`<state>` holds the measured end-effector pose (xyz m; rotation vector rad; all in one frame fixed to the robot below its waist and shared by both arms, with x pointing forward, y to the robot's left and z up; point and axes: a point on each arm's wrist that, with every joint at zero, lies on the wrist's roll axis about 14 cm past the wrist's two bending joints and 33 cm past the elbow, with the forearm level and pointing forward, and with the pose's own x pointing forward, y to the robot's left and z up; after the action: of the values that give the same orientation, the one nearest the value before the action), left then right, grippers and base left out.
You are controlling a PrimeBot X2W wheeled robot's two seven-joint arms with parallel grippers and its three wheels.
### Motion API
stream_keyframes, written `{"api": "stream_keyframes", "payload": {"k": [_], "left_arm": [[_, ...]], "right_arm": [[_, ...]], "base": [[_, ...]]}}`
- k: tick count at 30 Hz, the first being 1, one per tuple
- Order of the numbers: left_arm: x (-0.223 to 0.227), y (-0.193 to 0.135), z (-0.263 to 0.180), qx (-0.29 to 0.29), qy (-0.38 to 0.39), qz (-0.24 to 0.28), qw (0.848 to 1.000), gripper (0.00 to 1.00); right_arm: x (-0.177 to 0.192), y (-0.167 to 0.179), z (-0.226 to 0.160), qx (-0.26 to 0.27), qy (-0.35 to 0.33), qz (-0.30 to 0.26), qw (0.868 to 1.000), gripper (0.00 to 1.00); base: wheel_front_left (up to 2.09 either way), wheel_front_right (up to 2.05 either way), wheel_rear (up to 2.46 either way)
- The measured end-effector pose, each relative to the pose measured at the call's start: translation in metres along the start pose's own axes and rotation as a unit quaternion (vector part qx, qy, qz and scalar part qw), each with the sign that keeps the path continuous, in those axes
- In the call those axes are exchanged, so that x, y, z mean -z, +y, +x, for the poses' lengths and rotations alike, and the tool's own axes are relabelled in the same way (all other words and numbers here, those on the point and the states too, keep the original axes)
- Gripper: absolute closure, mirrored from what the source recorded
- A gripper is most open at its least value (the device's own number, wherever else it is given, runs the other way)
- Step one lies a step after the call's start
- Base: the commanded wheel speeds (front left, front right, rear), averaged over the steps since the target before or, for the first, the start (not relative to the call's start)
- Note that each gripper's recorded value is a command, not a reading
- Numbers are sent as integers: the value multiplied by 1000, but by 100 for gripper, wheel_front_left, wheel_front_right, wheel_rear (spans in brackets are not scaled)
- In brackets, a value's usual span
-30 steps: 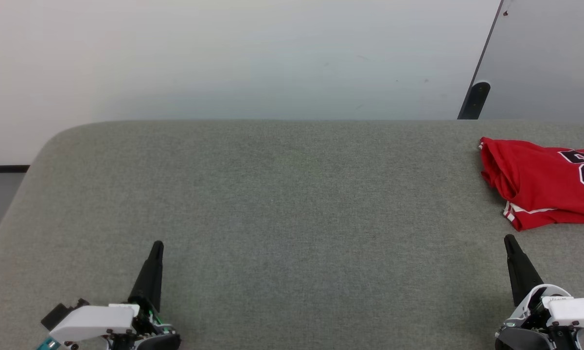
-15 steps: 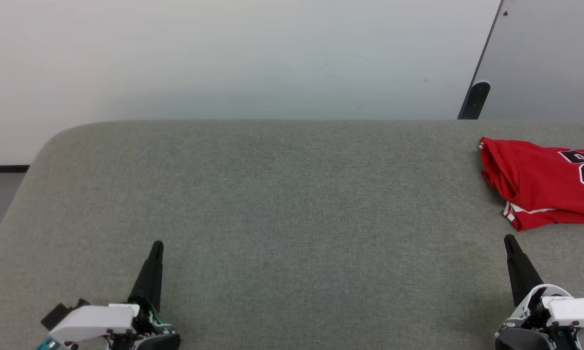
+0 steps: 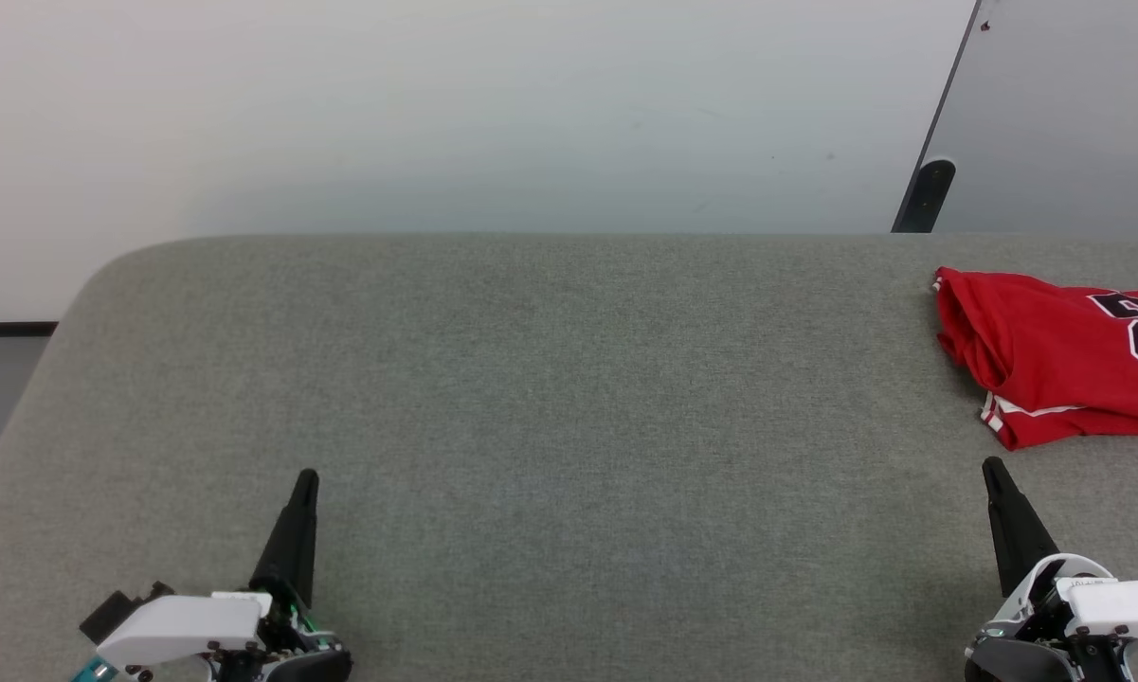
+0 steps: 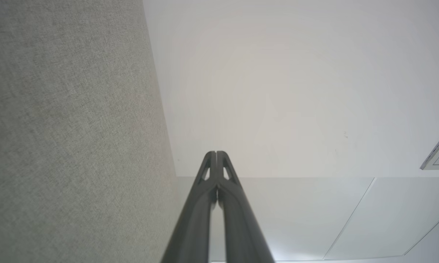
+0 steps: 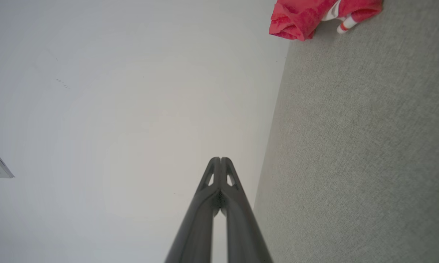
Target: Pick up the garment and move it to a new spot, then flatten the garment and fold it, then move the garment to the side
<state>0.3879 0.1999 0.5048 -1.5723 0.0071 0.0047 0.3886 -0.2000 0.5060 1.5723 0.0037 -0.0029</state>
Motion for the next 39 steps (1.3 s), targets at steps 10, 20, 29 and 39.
{"api": "stream_keyframes", "payload": {"k": [10,20,29,39], "left_arm": [[0,0,0,0,0,0,1000,100],[0,0,0,0,0,0,1000,100],[0,0,0,0,0,0,1000,100],[0,0,0,0,0,0,1000,100]], "right_arm": [[0,0,0,0,0,0,1000,100],[0,0,0,0,0,0,1000,100],[0,0,0,0,0,0,1000,100],[0,0,0,0,0,0,1000,100]], "base": [[0,0,0],[0,0,0],[0,0,0],[0,0,0]]}}
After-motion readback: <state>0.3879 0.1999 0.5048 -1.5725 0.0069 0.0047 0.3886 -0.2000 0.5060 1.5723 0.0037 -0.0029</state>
